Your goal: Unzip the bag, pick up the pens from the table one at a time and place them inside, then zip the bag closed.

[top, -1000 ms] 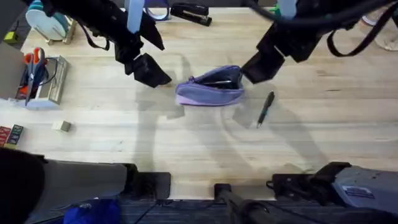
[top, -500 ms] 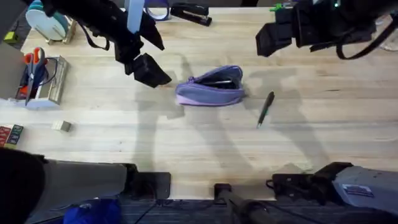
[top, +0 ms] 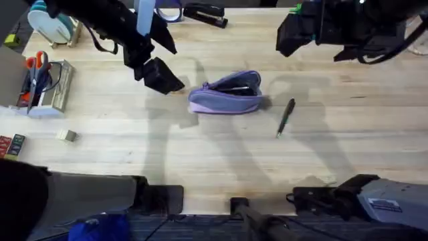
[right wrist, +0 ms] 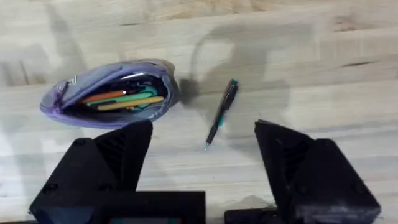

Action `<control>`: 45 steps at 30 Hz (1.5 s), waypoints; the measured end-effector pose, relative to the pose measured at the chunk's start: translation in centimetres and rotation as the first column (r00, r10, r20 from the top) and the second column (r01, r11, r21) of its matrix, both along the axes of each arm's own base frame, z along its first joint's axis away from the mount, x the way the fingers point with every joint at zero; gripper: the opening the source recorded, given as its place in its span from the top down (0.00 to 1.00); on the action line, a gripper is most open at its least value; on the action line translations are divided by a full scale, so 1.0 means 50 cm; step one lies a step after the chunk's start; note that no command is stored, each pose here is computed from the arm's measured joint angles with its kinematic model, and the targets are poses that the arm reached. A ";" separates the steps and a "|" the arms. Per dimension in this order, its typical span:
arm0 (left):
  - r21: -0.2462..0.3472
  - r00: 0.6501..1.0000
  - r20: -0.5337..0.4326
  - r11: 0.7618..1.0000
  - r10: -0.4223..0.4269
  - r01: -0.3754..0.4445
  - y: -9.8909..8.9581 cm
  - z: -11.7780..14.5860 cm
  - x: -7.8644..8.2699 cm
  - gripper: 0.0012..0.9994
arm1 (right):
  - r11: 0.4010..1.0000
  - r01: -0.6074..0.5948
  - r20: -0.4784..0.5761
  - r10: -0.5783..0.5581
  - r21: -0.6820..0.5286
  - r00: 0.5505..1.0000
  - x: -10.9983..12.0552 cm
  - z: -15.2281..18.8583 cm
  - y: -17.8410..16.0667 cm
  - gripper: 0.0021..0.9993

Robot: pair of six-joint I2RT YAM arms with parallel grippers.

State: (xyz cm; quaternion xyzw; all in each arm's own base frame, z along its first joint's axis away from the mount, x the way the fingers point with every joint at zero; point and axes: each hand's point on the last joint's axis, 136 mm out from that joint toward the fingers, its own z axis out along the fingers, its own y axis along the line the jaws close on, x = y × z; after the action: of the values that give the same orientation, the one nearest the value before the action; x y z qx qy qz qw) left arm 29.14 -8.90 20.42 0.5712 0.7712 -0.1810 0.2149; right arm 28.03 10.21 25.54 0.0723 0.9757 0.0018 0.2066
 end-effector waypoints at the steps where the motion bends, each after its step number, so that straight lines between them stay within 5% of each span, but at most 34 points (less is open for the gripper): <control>1: 0.000 1.000 0.000 1.000 0.000 0.000 0.000 0.000 0.000 0.01 | 1.000 0.013 -0.001 -0.013 0.004 1.000 -0.001 0.000 -0.001 0.00; 10: 0.000 1.000 0.000 1.000 0.000 0.000 0.000 0.000 0.000 0.01 | 0.985 0.171 -0.020 -0.170 0.038 0.985 -0.001 -0.006 -0.030 0.00; 17: 0.000 1.000 0.000 1.000 0.000 0.000 0.000 0.000 0.000 0.01 | 0.965 0.264 -0.106 -0.263 -0.007 0.959 -0.021 -0.083 -0.060 0.00; 34: 0.000 1.000 0.000 1.000 0.000 0.000 0.000 0.000 0.000 0.01 | 0.949 0.311 -0.137 -0.302 0.047 0.943 -0.002 -0.249 -0.044 0.00; 45: 0.000 1.000 0.000 1.000 0.000 0.000 0.000 0.000 0.000 0.01 | 0.902 0.421 -0.206 -0.395 0.098 0.895 -0.011 -0.307 -0.081 0.01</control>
State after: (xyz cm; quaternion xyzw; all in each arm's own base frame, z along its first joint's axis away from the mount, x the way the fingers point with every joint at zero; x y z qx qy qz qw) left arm 29.14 -8.90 20.42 0.5712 0.7712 -0.1810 0.2149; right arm 27.49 6.14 10.20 0.2900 0.9508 0.0202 0.1070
